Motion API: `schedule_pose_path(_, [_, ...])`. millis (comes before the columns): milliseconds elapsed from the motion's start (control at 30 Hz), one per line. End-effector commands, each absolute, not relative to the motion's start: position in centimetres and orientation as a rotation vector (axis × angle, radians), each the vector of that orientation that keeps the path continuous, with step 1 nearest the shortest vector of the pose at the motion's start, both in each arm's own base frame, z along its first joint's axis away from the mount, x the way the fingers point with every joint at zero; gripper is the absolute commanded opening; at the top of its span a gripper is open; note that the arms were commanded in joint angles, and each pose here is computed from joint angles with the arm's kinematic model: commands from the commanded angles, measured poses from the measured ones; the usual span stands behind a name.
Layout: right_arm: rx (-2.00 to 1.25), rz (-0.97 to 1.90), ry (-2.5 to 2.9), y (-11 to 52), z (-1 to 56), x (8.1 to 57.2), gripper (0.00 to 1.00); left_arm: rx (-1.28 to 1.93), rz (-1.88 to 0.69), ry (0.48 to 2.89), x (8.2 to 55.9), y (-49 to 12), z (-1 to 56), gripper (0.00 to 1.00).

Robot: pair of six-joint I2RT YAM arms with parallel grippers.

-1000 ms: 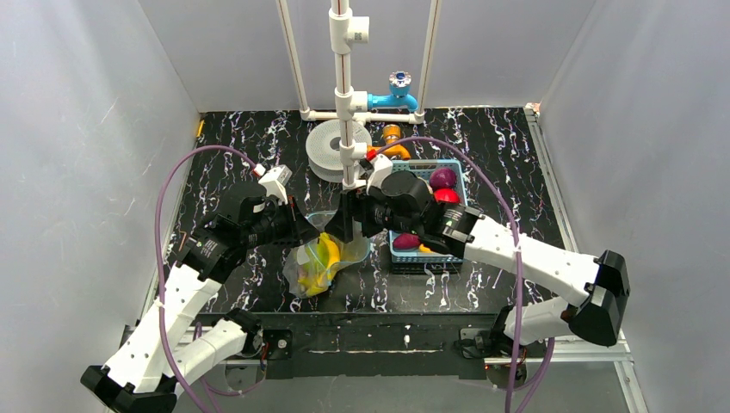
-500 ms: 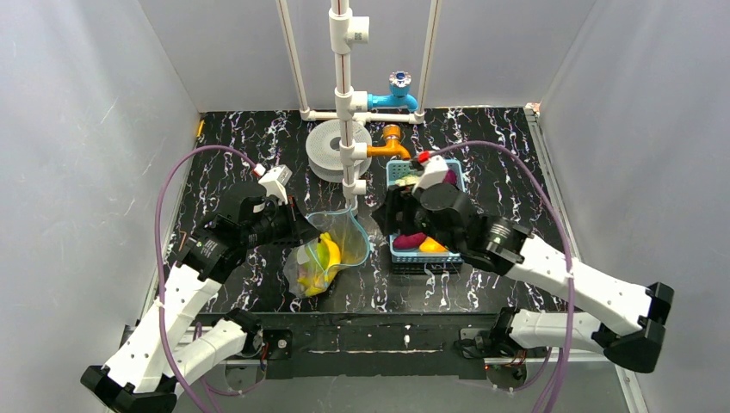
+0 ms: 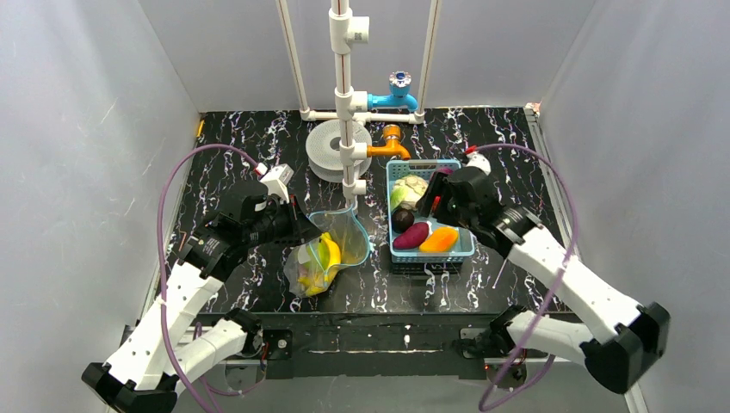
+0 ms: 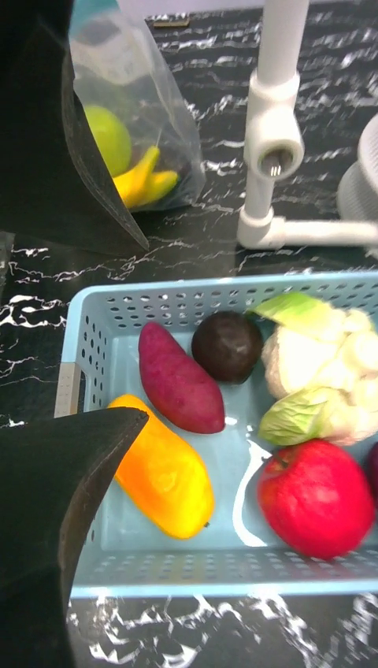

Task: Place the food in the zip-top bag and seal the zipper
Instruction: Pick up the fake fruit from the zipper food storage bag.

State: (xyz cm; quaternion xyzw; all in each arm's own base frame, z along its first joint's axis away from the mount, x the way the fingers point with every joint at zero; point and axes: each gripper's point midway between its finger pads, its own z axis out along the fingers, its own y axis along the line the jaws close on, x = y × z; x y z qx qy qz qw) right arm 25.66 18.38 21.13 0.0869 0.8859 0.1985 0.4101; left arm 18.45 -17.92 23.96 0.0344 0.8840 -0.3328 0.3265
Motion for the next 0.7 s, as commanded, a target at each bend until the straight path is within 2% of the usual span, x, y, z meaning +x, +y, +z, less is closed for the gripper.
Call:
schedule_pose_path(0, [0.221,0.572,2.438,20.5,18.1,25.8,0.74,0.102,-0.892,2.302,18.3,-18.1,24.3,0.00])
schedule_pose_path(200, [0.106,0.505,2.505,21.8,15.6,28.1,0.74,0.106,-0.886,2.303,18.2,-18.0,24.4,0.00])
schedule_pose_path(500, [0.012,0.509,2.487,24.0,12.8,31.3,0.64,0.113,-0.860,2.305,18.0,-17.6,24.5,0.00])
schedule_pose_path(667, [0.028,0.472,2.477,23.9,11.6,32.2,0.63,0.118,-0.848,2.304,18.1,-17.5,24.5,0.00])
